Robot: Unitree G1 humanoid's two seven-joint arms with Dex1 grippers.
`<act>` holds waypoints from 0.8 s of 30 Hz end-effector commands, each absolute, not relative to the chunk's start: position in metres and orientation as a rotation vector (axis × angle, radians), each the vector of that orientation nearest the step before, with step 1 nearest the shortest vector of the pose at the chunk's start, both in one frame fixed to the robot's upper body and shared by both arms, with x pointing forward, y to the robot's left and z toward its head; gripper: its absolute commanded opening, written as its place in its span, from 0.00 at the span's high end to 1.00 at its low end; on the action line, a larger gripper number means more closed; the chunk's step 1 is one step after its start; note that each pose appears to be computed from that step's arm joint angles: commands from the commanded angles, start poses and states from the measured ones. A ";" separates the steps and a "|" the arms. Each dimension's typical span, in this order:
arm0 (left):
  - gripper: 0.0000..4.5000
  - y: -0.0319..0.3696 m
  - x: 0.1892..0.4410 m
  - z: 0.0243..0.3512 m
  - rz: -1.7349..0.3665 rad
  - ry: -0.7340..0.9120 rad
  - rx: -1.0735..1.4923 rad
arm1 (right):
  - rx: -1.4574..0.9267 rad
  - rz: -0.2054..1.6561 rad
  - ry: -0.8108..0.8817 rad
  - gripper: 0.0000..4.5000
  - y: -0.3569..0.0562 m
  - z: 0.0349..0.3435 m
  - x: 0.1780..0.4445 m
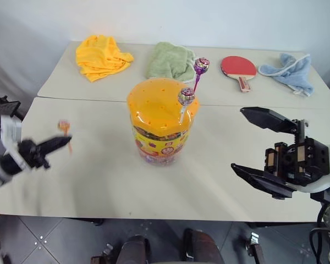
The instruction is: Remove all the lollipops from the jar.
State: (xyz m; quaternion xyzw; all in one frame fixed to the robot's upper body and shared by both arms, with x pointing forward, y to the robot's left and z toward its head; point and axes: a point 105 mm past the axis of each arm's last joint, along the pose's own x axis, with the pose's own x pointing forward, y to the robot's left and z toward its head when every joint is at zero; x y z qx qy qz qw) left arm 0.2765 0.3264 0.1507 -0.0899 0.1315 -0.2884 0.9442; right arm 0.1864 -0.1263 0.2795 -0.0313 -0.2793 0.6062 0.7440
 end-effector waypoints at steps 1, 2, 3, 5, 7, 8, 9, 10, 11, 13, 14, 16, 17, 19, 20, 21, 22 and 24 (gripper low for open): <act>1.00 0.336 0.267 0.163 -0.521 0.285 -0.100 | -0.111 1.363 -0.577 0.00 -0.126 0.272 0.188; 1.00 0.333 0.264 0.159 -0.536 0.311 -0.089 | -0.119 1.361 -0.562 0.00 -0.128 0.268 0.190; 0.95 0.332 0.261 0.157 -0.539 0.339 -0.079 | -0.120 1.355 -0.554 0.00 -0.129 0.265 0.192; 0.84 0.329 0.258 0.155 -0.561 0.367 -0.067 | -0.102 1.332 -0.546 0.00 -0.133 0.264 0.196; 0.71 0.327 0.258 0.154 -0.581 0.376 -0.029 | -0.092 1.309 -0.511 0.00 -0.138 0.259 0.201; 0.64 0.328 0.258 0.153 -0.586 0.378 -0.011 | -0.099 1.301 -0.492 0.00 -0.140 0.256 0.204; 0.58 0.328 0.258 0.153 -0.593 0.376 -0.006 | -0.110 1.302 -0.482 0.00 -0.141 0.254 0.204; 0.50 0.328 0.258 0.154 -0.603 0.368 0.001 | -0.117 1.294 -0.475 0.00 -0.142 0.253 0.205; 0.43 0.330 0.259 0.158 -0.613 0.352 0.020 | -0.114 1.279 -0.473 0.00 -0.143 0.254 0.207; 0.29 0.333 0.259 0.166 -0.641 0.327 0.088 | -0.114 1.266 -0.469 0.00 -0.145 0.257 0.210; 0.23 0.333 0.259 0.171 -0.664 0.304 0.126 | -0.117 1.255 -0.474 0.00 -0.146 0.260 0.212; 0.08 0.324 0.255 0.188 -0.762 0.254 0.105 | -0.118 1.248 -0.476 0.00 -0.146 0.267 0.218; 0.01 0.316 0.252 0.199 -0.829 0.218 0.069 | -0.123 1.240 -0.453 0.00 -0.143 0.269 0.223; 0.00 0.297 0.249 0.223 -0.945 0.101 -0.004 | -0.128 1.205 -0.368 0.00 -0.139 0.268 0.237; 0.00 0.288 0.248 0.233 -0.987 0.041 -0.038 | -0.125 1.196 -0.348 0.00 -0.135 0.269 0.241; 0.00 0.283 0.247 0.239 -1.010 0.004 -0.059 | -0.121 1.192 -0.338 0.00 -0.133 0.270 0.244; 0.00 0.276 0.247 0.245 -1.043 -0.031 -0.084 | -0.113 1.201 -0.350 0.00 -0.130 0.273 0.245; 0.00 0.250 0.244 0.260 -1.145 -0.149 -0.124 | -0.124 1.216 -0.375 0.00 -0.115 0.276 0.252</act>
